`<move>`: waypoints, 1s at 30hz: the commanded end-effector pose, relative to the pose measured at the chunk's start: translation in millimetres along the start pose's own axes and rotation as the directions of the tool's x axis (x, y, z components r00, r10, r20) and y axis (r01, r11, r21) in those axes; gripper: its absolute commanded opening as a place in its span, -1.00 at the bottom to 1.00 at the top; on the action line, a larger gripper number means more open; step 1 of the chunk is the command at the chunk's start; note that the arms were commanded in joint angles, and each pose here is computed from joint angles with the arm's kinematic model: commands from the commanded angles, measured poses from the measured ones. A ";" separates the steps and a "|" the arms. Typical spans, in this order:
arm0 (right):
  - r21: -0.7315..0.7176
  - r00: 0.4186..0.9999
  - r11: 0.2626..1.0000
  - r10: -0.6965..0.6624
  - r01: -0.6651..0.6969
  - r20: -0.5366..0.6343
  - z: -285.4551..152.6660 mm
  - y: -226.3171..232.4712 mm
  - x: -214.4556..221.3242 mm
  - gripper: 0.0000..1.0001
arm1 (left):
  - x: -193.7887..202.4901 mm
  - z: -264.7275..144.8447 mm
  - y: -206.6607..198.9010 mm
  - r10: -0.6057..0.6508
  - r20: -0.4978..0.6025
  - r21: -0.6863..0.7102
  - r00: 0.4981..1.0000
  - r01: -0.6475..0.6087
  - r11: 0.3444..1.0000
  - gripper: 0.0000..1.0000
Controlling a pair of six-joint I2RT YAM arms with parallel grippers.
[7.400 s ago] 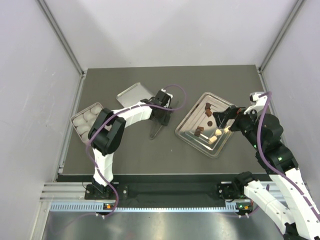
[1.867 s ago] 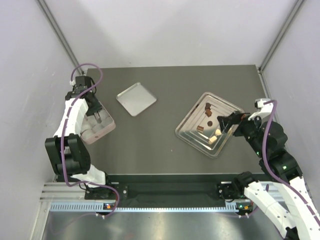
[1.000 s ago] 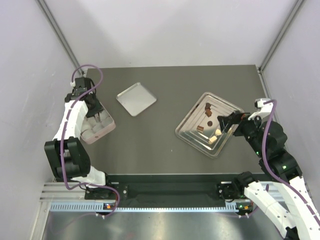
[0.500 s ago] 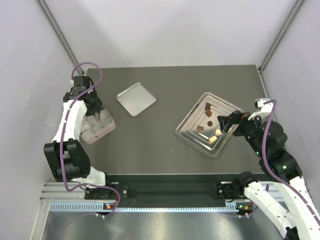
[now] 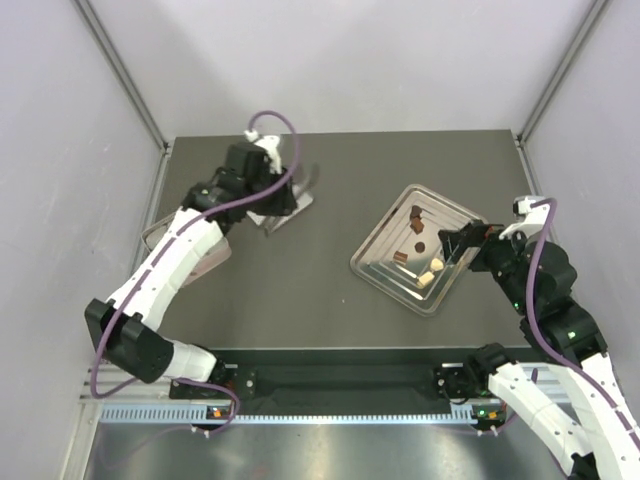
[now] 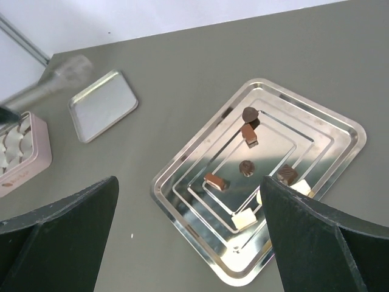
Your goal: Pack the chocolate
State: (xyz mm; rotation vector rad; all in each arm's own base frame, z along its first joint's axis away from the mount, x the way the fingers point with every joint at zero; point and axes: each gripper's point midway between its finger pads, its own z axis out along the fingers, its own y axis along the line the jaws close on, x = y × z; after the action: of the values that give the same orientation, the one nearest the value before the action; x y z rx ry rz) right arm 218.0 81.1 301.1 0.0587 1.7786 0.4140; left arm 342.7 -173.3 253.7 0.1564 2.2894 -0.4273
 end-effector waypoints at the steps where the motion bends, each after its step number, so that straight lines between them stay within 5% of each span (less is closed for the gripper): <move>1: -0.002 0.997 1.000 0.001 -0.001 0.076 -11.6 4.5 -29.1 0.99 | 5.0 4.2 -56.0 0.046 0.047 0.121 0.998 -0.051 0.991 0.00; 14: 0.041 0.997 0.999 0.007 -0.010 0.082 -18.7 -3.1 -33.2 0.99 | 113.0 62.0 -177.4 0.282 -0.123 0.245 0.952 -0.246 0.938 0.11; 30: 0.055 0.996 0.998 0.001 -0.006 0.090 -21.2 -6.4 -34.1 1.00 | 149.3 88.1 -206.1 0.341 -0.169 0.245 0.925 -0.296 0.923 0.26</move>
State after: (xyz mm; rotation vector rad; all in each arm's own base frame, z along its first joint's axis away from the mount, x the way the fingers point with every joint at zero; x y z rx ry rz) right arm 212.7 64.7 316.6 0.1156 1.7441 0.3590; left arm 239.1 -383.0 124.9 0.7494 2.4250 -0.4626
